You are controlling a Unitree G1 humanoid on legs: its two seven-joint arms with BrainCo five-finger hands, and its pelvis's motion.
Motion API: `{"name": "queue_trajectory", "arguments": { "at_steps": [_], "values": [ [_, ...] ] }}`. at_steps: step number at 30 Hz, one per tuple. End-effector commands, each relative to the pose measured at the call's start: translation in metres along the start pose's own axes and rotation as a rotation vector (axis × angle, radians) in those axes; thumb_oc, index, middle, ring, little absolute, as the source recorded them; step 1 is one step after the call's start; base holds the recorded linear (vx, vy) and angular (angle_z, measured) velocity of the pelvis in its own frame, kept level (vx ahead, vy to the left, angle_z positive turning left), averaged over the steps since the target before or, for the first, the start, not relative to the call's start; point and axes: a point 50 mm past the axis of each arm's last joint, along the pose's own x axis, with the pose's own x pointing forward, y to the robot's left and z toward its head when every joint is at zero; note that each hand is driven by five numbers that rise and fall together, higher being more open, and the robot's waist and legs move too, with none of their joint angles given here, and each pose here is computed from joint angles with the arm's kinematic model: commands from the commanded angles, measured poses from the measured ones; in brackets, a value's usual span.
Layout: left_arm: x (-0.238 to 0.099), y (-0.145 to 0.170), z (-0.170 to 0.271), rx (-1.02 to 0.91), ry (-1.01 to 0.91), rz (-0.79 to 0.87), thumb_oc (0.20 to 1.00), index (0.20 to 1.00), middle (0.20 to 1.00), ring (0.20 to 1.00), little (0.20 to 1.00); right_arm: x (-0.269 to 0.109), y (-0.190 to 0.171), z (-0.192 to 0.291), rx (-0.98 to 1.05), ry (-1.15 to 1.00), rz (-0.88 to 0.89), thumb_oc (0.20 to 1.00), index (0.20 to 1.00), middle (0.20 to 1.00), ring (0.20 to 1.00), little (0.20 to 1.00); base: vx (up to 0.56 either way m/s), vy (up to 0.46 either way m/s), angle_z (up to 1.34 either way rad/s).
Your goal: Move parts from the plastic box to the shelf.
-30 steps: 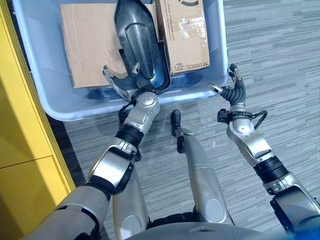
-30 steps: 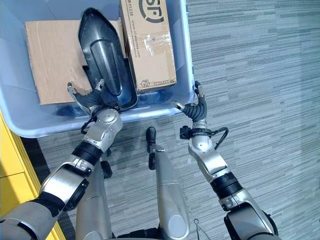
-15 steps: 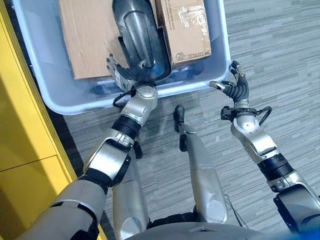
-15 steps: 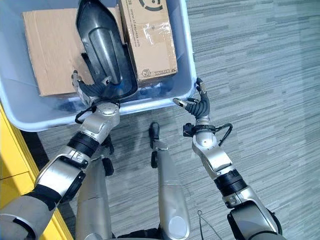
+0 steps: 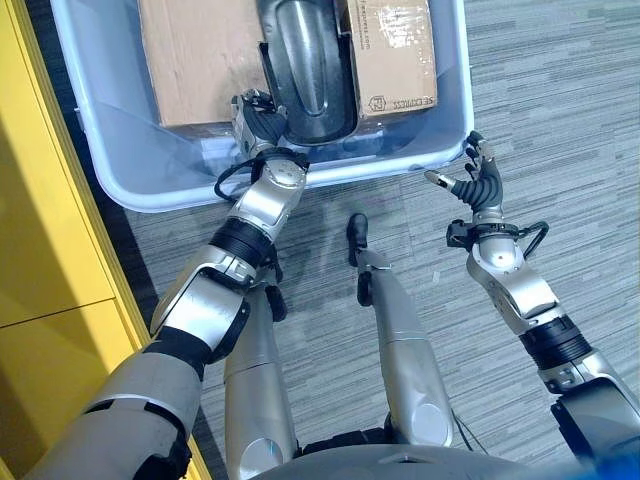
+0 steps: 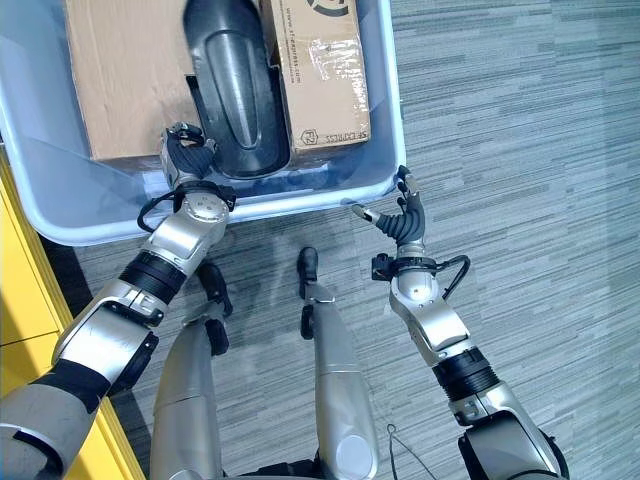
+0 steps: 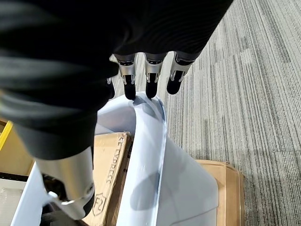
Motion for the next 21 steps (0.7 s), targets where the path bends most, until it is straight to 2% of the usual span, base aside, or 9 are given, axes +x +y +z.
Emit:
{"name": "queue_trajectory", "arguments": {
  "at_steps": [1, 6, 14, 18, 21],
  "values": [
    [-0.059, -0.05, -0.099, 0.137, 0.389, -0.39, 0.2, 0.2, 0.2, 0.2, 0.2, -0.008, 0.02, 0.022, 0.056, -0.092, 0.105, 1.0, 1.0, 1.0, 1.0, 1.0, 0.0, -0.035, 0.0],
    [-0.063, -0.05, -0.103, 0.059, 0.463, -0.318, 0.2, 0.2, 0.2, 0.2, 0.2, -0.009, 0.023, 0.02, 0.067, -0.085, 0.098, 1.0, 1.0, 1.0, 1.0, 1.0, 0.01, -0.041, 0.01],
    [-0.059, -0.043, -0.103, 0.045, 0.485, -0.225, 0.2, 0.2, 0.2, 0.2, 0.2, -0.01, 0.024, 0.02, 0.079, -0.08, 0.097, 1.0, 1.0, 1.0, 1.0, 1.0, 0.01, -0.042, -0.01],
    [-0.052, -0.037, -0.098, 0.026, 0.432, -0.147, 0.2, 0.2, 0.2, 0.2, 0.2, -0.011, 0.026, 0.019, 0.096, -0.074, 0.093, 1.0, 1.0, 1.0, 1.0, 1.0, 0.0, -0.027, -0.01],
    [-0.048, -0.035, -0.085, -0.067, 0.315, -0.1, 0.2, 0.2, 0.2, 0.2, 0.2, -0.013, 0.028, 0.015, 0.103, -0.067, 0.096, 1.0, 1.0, 1.0, 1.0, 1.0, 0.0, -0.002, 0.02]
  ]
}}
